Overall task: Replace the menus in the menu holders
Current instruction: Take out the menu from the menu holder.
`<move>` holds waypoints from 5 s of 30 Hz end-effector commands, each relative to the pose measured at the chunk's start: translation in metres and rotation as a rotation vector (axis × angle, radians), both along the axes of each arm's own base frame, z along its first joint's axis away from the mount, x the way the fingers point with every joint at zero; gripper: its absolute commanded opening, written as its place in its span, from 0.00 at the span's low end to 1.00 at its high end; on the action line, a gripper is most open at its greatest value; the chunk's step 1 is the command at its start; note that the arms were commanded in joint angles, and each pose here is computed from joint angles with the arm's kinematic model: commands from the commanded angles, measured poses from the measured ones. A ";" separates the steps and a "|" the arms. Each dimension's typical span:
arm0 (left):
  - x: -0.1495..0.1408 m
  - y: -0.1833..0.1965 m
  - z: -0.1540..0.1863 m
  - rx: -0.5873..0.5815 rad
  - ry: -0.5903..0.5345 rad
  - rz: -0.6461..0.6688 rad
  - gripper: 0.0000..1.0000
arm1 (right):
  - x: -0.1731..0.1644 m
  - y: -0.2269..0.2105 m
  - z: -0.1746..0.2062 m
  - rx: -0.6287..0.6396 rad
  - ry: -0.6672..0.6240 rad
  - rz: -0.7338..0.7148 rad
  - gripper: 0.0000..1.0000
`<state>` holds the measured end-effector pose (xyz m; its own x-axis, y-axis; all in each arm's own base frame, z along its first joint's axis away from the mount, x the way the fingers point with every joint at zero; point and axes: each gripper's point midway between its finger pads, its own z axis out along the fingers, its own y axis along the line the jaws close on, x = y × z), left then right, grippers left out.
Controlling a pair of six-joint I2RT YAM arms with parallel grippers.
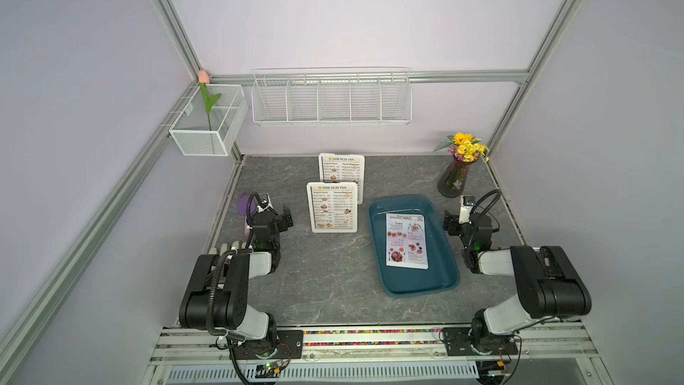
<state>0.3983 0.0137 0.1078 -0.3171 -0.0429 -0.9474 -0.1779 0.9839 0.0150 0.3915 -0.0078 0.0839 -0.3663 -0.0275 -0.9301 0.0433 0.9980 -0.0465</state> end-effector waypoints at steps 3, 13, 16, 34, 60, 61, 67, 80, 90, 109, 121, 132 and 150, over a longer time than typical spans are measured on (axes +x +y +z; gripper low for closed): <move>0.006 0.001 0.006 0.003 -0.014 -0.001 0.98 | 0.004 0.000 0.010 -0.003 -0.034 0.004 0.89; 0.006 0.003 0.006 -0.018 -0.016 -0.013 0.99 | 0.004 0.000 0.009 -0.001 -0.031 0.004 0.89; 0.007 0.019 0.020 -0.018 -0.039 0.087 0.99 | 0.005 0.000 0.012 0.000 -0.031 0.004 0.89; -0.023 0.021 0.118 -0.220 0.275 0.296 0.96 | -0.070 0.216 0.136 0.212 0.050 0.807 0.89; -0.064 -0.034 0.108 -0.221 0.447 0.065 0.99 | -0.049 0.409 0.092 0.261 0.066 1.147 0.90; -0.063 -0.034 0.109 -0.221 0.447 0.062 0.99 | -0.057 0.410 0.092 0.256 0.070 1.165 0.90; -0.061 -0.040 0.109 -0.206 0.459 0.034 0.99 | -0.095 0.410 0.098 0.249 0.097 1.227 0.92; -0.056 -0.095 0.060 -0.224 0.584 -0.107 1.00 | -0.106 0.382 0.150 0.174 0.130 1.121 0.96; -0.046 -0.099 0.037 -0.230 0.583 -0.019 0.99 | -0.069 0.380 0.201 0.142 0.309 0.866 0.68; -0.064 -0.079 0.070 -0.225 0.528 0.057 0.99 | -0.033 0.432 0.177 0.038 0.428 0.826 0.40; -0.071 -0.073 0.077 -0.228 0.494 0.067 0.99 | -0.033 0.441 0.158 0.053 0.471 0.844 0.31; -0.071 -0.073 0.084 -0.228 0.479 0.061 0.99 | -0.034 0.443 0.148 0.056 0.497 0.844 0.26; -0.074 -0.066 0.097 -0.202 0.442 0.065 0.99 | -0.039 0.443 0.142 0.079 0.522 0.846 0.23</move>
